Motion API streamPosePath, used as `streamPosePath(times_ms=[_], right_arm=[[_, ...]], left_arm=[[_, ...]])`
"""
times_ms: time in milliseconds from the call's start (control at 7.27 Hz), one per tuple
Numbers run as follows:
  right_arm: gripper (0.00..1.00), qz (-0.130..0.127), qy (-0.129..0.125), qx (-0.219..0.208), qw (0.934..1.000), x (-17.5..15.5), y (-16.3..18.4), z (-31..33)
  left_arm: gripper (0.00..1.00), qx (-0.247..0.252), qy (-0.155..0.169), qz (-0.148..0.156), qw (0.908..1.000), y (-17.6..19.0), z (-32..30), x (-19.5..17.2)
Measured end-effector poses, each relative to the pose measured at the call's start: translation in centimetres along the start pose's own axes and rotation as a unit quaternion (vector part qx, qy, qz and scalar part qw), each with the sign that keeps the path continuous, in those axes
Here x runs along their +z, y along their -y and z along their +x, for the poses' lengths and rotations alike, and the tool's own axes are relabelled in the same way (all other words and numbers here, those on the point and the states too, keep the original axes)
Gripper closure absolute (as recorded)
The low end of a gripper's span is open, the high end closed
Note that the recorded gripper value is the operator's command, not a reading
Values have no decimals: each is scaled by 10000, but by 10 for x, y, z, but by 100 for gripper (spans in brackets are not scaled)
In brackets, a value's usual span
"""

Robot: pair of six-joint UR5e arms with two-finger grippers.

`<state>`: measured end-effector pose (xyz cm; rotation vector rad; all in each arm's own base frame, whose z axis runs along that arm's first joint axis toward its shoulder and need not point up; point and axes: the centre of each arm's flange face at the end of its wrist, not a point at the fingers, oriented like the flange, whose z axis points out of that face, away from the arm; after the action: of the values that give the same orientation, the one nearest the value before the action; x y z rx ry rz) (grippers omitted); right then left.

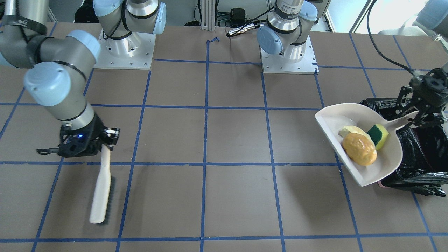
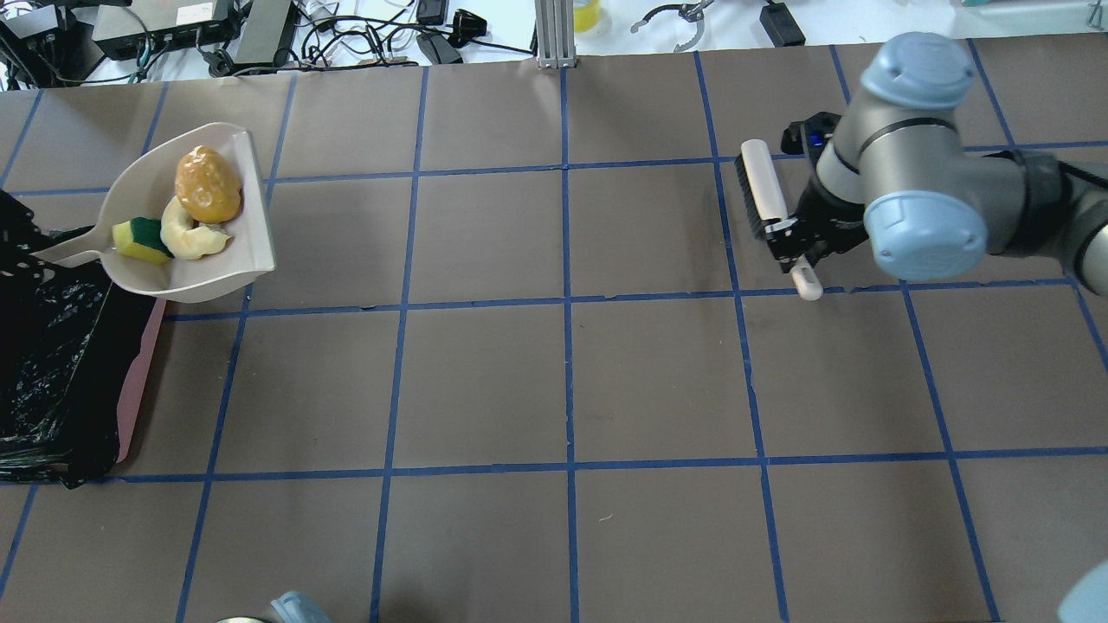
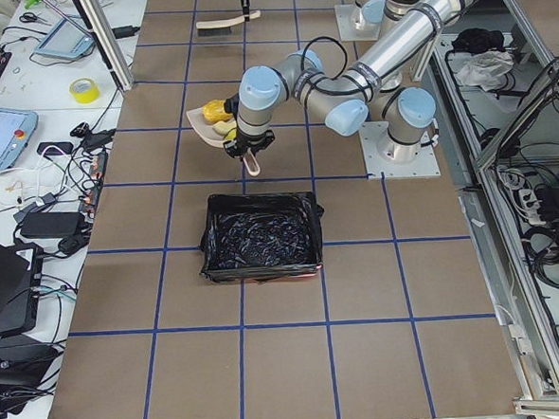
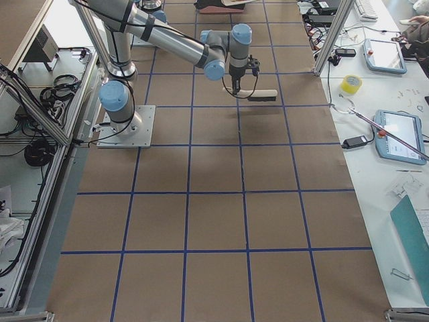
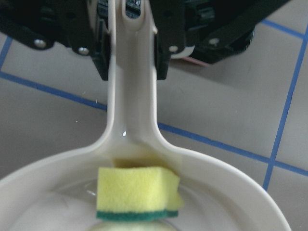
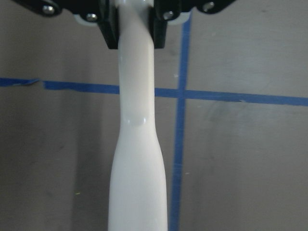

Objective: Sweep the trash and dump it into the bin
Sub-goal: 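Tip the dustpan over the trash bag with left gripper while right returns brush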

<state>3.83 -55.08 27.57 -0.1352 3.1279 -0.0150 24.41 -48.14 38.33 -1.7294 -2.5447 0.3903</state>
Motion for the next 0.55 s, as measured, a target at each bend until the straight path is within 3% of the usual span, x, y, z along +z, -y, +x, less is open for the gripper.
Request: streamPosePath(times_ms=[275,550], right_arm=[[100,70,-143,-92,9998,3,18,88],[100,58,-222,86,9997,9,25,125]], left_arm=[[100,12,146,-138,9998,-80,-12,-17],[100,200,254,-593,9977,-154,-26,-41]])
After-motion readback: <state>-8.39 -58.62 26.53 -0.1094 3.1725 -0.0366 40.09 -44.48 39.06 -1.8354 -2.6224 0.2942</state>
